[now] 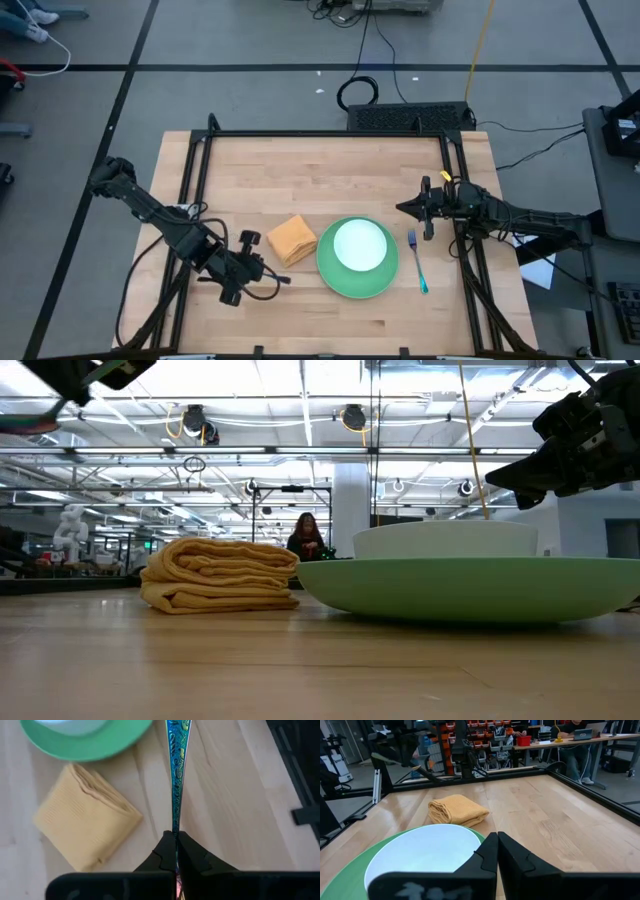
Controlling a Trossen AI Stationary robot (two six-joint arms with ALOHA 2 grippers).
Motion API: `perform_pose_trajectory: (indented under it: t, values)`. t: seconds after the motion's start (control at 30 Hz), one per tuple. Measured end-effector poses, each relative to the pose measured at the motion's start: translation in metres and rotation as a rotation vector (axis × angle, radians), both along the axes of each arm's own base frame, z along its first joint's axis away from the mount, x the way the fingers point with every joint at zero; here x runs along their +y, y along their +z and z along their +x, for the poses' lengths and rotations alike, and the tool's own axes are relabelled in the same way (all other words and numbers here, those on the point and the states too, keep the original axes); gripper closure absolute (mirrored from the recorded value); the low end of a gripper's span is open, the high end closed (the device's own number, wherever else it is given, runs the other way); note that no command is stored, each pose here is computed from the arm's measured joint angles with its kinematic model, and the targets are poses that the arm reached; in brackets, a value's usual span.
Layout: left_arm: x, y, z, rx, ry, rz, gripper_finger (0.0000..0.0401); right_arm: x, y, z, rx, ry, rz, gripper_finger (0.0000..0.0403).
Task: Set table place
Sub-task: Put the purple spoon into the white bowl
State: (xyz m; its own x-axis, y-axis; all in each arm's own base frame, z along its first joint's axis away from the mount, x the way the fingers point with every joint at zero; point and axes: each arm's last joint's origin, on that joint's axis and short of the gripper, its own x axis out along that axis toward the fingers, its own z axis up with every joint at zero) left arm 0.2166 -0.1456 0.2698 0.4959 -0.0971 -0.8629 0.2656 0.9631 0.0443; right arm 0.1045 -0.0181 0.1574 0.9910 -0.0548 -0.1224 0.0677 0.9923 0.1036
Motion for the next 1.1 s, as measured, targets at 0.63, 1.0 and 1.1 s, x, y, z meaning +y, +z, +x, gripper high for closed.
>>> perform_pose_trajectory:
  t: [0.63,1.0,1.1]
  values:
    - [0.06,0.049,-0.045,-0.155,0.165,0.097,0.04,0.0,0.0,0.0,0.0,0.0,-0.003,0.0403]
    - [0.079,0.042,-0.058,0.139,0.162,-0.078,0.04,0.0,0.003,0.0,-0.028,0.002,-0.009,0.0403]
    - [0.081,0.044,-0.055,0.107,0.1,-0.078,0.04,0.0,0.003,0.0,-0.03,0.001,-0.008,0.0403]
